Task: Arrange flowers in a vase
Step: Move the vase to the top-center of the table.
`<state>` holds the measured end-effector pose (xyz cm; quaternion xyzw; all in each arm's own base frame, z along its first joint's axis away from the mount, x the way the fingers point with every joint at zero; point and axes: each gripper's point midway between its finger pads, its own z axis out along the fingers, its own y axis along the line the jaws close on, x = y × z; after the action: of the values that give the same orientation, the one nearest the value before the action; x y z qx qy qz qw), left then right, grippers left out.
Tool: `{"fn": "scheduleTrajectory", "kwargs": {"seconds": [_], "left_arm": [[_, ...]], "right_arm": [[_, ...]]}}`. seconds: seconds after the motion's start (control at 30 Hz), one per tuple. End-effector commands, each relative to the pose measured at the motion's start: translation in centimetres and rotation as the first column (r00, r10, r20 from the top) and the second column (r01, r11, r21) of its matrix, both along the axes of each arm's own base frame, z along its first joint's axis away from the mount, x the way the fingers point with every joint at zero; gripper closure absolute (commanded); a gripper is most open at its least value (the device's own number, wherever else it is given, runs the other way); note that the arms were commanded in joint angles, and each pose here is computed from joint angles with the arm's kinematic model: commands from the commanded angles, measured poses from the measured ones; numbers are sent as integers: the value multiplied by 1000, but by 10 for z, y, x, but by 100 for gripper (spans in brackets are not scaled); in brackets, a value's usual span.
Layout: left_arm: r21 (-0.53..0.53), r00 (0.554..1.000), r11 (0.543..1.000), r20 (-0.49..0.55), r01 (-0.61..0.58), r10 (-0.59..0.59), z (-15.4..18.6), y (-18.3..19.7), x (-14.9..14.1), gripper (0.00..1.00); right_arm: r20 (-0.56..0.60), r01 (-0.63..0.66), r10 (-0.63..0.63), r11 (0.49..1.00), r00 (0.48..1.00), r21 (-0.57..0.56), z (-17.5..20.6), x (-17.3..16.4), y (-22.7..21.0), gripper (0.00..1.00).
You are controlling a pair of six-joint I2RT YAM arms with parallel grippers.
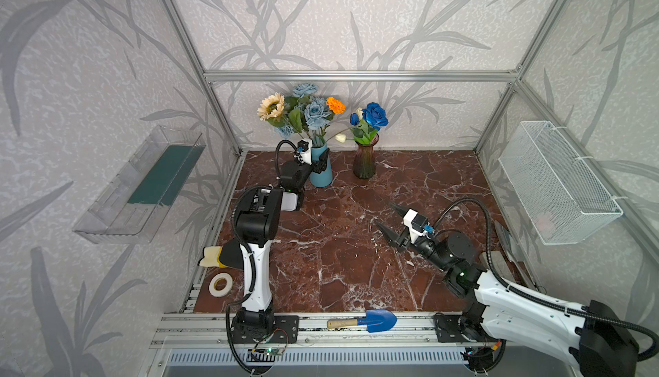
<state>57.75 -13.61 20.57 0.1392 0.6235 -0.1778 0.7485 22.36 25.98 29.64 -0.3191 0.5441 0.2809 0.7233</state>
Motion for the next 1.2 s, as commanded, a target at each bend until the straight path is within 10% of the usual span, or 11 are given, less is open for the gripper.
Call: {"fn": "scheduleTrajectory", "kwargs": {"seconds": [0.0, 0.07, 0.33, 1.17], "left_arm": [[-30, 993, 999, 114, 16, -13, 27, 1, -9, 41], [-27, 993, 999, 119, 17, -14, 27, 1, -10, 20], [-17, 994, 1000, 111, -7, 9, 21, 5, -16, 1], [18, 994, 996, 77, -83, 81, 28, 27, -79, 1]], "right_arm": [[23, -4, 4, 1000, 1000, 23, 12, -1, 2, 33], [25, -8, 7, 1000, 1000, 25, 13, -1, 2, 33], [30, -13, 12, 999, 999, 29, 15, -3, 1, 33], [35, 30, -31, 999, 999, 22, 11, 2, -3, 14]]}}
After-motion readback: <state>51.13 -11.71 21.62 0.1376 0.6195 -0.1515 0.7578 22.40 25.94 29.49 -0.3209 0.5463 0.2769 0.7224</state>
